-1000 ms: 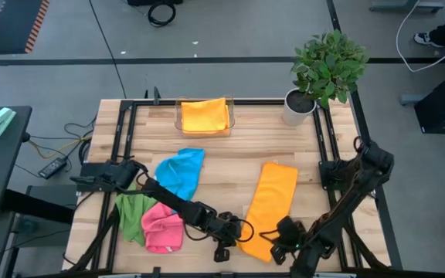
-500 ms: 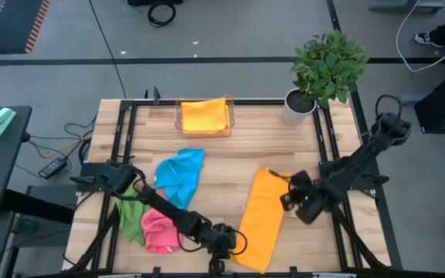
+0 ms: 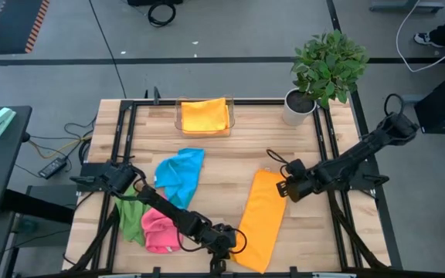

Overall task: Fold microfiber towels
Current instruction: Fold the orange microfiber towel

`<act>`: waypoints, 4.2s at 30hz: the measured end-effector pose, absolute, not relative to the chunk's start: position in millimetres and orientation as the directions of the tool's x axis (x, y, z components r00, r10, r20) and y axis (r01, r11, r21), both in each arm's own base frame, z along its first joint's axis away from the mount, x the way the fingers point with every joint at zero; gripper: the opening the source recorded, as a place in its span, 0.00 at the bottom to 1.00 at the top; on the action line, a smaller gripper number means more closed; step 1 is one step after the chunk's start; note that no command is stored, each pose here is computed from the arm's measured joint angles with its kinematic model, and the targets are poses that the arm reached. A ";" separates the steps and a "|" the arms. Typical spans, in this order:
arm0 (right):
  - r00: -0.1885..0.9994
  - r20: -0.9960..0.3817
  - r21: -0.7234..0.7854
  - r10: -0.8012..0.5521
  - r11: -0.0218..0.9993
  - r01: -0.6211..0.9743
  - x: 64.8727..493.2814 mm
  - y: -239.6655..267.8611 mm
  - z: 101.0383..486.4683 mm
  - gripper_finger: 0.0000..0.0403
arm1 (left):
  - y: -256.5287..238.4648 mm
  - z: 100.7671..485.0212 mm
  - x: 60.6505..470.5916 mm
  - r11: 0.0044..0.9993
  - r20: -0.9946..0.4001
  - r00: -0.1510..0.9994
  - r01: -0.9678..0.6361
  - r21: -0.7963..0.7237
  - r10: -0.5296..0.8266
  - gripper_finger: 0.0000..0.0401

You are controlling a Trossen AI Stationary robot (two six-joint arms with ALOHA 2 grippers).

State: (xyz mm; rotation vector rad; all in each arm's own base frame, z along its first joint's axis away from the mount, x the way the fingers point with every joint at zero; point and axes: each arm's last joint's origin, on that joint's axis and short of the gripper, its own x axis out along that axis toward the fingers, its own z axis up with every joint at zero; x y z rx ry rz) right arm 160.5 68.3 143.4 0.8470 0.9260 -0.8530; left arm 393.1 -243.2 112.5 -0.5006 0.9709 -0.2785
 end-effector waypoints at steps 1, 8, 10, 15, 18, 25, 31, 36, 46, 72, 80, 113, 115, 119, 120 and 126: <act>0.347 -0.905 0.228 -0.248 0.406 0.885 160.5 66.6 143.3 0.01 | -243.2 112.5 393.2 0.852 -0.715 0.542 0.004 -0.523 -0.441 0.04; 0.311 -0.909 0.179 -0.278 0.414 0.892 161.8 56.1 143.0 0.01 | -243.1 112.8 393.3 0.852 -0.714 0.544 0.003 -0.523 -0.441 0.03; 0.297 -0.914 0.166 -0.277 0.413 0.895 162.2 53.0 142.8 0.01 | -242.7 112.7 393.5 0.853 -0.715 0.544 0.002 -0.523 -0.440 0.04; 0.239 -0.929 0.111 -0.282 0.404 0.908 161.7 46.6 139.7 0.01 | -242.4 112.8 393.8 0.857 -0.715 0.552 -0.002 -0.516 -0.429 0.02; 0.197 -0.941 0.070 -0.277 0.408 0.910 161.8 44.5 135.7 0.01 | -242.4 112.8 393.7 0.857 -0.715 0.552 -0.003 -0.516 -0.429 0.02; 0.142 -0.948 0.013 -0.286 0.411 0.912 164.0 44.7 127.3 0.01 | -242.2 112.8 393.8 0.857 -0.715 0.552 -0.002 -0.515 -0.428 0.03; 0.150 -0.931 0.001 -0.332 0.409 0.912 161.1 42.3 140.9 0.01 | -242.2 112.9 393.8 0.857 -0.715 0.552 -0.002 -0.515 -0.428 0.04; 0.237 -0.920 0.091 -0.312 0.416 0.905 162.2 44.0 156.7 0.01 | -242.2 113.0 394.0 0.864 -0.715 0.555 0.014 -0.503 -0.425 0.04; 0.199 -0.959 0.087 -0.203 0.459 0.884 168.6 59.6 137.2 0.01 | -240.9 113.4 394.7 0.867 -0.715 0.558 0.015 -0.499 -0.421 0.05; 0.395 -0.917 0.333 -0.050 0.448 0.830 166.2 80.0 172.8 0.01 | -229.4 114.9 401.5 0.861 -0.712 0.563 -0.003 -0.509 -0.419 0.12; 0.620 -0.782 0.570 0.060 0.469 0.674 169.1 143.4 166.3 0.01 | -207.6 148.7 403.1 0.756 -0.655 0.424 0.120 -0.644 -0.625 0.26; 0.654 -0.748 0.571 0.115 0.614 0.545 191.4 238.8 165.6 0.01 | -224.6 137.6 405.5 0.744 -0.654 0.621 0.655 0.131 -0.432 0.62; 0.654 -0.748 0.570 0.114 0.614 0.545 191.4 238.7 165.6 0.01 | -225.0 131.5 405.7 0.741 -0.664 0.612 0.660 0.128 -0.430 0.63; 0.654 -0.748 0.573 0.115 0.610 0.548 191.4 238.7 165.7 0.01 | -226.0 127.1 405.2 0.738 -0.673 0.596 0.666 0.109 -0.438 0.62; 0.654 -0.748 0.573 0.115 0.609 0.548 191.4 238.7 165.7 0.01 | -226.5 127.0 404.7 0.731 -0.673 0.583 0.676 0.091 -0.455 0.62; 0.655 -0.747 0.584 0.115 0.583 0.564 191.5 238.7 165.8 0.01 | -229.5 126.1 401.8 0.707 -0.679 0.545 0.705 0.054 -0.492 0.60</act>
